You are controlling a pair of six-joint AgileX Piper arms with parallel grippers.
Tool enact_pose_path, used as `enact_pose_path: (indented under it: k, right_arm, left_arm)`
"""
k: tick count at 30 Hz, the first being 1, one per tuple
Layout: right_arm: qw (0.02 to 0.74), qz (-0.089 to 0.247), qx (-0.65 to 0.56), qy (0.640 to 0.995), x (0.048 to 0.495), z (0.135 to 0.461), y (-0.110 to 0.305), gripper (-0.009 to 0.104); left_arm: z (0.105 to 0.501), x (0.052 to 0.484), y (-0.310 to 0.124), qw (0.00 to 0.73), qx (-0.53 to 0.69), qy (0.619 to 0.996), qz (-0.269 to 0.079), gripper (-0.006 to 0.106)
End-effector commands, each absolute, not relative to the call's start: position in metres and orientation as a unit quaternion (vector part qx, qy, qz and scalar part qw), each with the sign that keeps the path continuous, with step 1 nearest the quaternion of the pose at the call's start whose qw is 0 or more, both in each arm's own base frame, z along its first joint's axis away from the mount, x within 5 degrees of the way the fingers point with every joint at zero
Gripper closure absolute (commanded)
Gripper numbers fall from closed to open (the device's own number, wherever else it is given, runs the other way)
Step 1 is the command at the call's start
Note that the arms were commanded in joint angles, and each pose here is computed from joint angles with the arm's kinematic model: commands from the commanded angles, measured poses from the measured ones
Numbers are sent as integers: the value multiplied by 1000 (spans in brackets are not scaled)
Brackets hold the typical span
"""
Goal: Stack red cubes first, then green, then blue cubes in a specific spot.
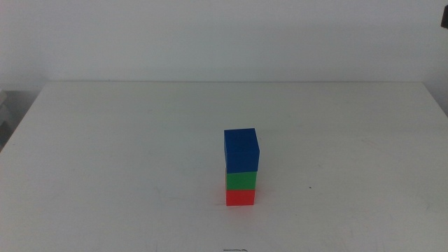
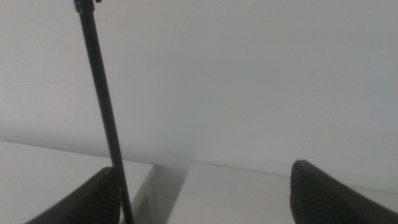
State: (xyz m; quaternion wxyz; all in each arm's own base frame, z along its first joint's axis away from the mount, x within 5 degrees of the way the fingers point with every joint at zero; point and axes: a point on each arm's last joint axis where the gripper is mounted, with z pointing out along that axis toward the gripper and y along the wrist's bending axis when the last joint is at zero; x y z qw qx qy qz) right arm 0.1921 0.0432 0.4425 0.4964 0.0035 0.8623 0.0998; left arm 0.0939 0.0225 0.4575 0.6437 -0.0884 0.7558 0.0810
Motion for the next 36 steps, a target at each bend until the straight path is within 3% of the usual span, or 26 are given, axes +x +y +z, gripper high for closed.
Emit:
enact_pose_path:
  k: [1, 6, 14, 17, 25, 36]
  right_arm:
    - [544, 94, -3, 834, 190, 458, 40, 15]
    - [566, 90, -8, 820, 181, 447, 37, 15]
    - [600, 106, -15, 793, 151, 376, 32, 15]
    - [609, 92, 0, 788, 128, 345, 21, 15]
    - [681, 38, 77, 727, 68, 279, -4, 15]
    - [681, 14, 81, 727, 51, 215, -6, 15]
  left_arm:
    - [461, 100, 20, 671, -88, 734, 60, 7]
    - [430, 103, 15, 659, -99, 745, 10, 7]
    - [363, 91, 3, 663, -31, 748, -6, 7]
    - [333, 77, 0, 666, -17, 745, -19, 7]
    - [260, 49, 1, 672, -20, 740, -21, 7]
    - [198, 50, 0, 643, -20, 765, -21, 7]
